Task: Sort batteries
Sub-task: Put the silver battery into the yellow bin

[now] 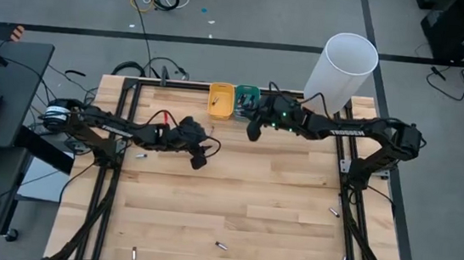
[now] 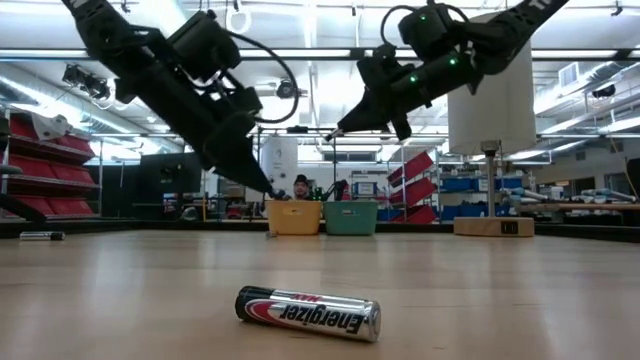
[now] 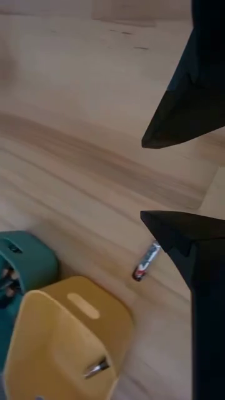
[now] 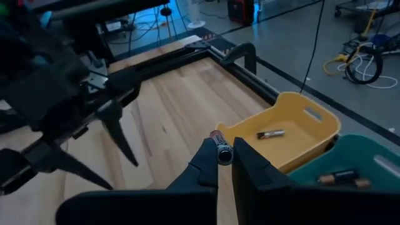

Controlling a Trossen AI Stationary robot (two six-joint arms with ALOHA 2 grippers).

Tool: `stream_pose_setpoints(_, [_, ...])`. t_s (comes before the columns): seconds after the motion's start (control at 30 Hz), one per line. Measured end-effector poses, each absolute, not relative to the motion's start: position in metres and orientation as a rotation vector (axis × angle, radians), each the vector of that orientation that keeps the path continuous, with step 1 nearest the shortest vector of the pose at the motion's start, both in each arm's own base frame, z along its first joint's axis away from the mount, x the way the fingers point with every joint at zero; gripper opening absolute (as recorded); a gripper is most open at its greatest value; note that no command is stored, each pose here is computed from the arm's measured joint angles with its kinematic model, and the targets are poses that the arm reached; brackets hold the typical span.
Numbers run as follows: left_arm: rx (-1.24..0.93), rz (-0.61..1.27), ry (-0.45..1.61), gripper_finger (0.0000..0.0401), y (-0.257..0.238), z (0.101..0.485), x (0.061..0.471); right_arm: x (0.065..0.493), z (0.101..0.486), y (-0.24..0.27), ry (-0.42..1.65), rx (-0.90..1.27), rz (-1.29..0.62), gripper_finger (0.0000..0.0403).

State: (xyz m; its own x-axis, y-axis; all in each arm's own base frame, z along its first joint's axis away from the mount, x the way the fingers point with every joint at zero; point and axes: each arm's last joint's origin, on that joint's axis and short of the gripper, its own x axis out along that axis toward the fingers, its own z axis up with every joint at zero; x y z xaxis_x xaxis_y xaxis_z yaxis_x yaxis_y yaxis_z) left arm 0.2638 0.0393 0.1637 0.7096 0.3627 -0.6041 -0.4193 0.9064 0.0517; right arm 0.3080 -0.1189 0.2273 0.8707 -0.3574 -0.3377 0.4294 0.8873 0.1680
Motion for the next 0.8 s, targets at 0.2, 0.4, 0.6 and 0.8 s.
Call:
stream_pose_setpoints(0.2, [-0.096,0.439,0.671,0.0188,0.039,0.155,0.258,0.305,0.23,-0.13,0.297,0.255,-0.43,0.0013])
stream_pose_setpoints(0.4, [-0.093,0.45,0.669,0.0188,0.04,0.156,0.258,0.305,0.22,-0.141,0.313,0.283,-0.454,0.0013])
stream_pose_setpoints(0.6, [-0.1,0.467,0.673,0.0188,0.044,0.155,0.257,0.333,0.194,-0.156,0.419,0.327,-0.399,0.0013])
stream_pose_setpoints(0.8, [-0.11,0.445,0.745,0.0188,0.043,0.15,0.253,0.364,0.19,-0.172,0.447,0.326,-0.375,0.0013])
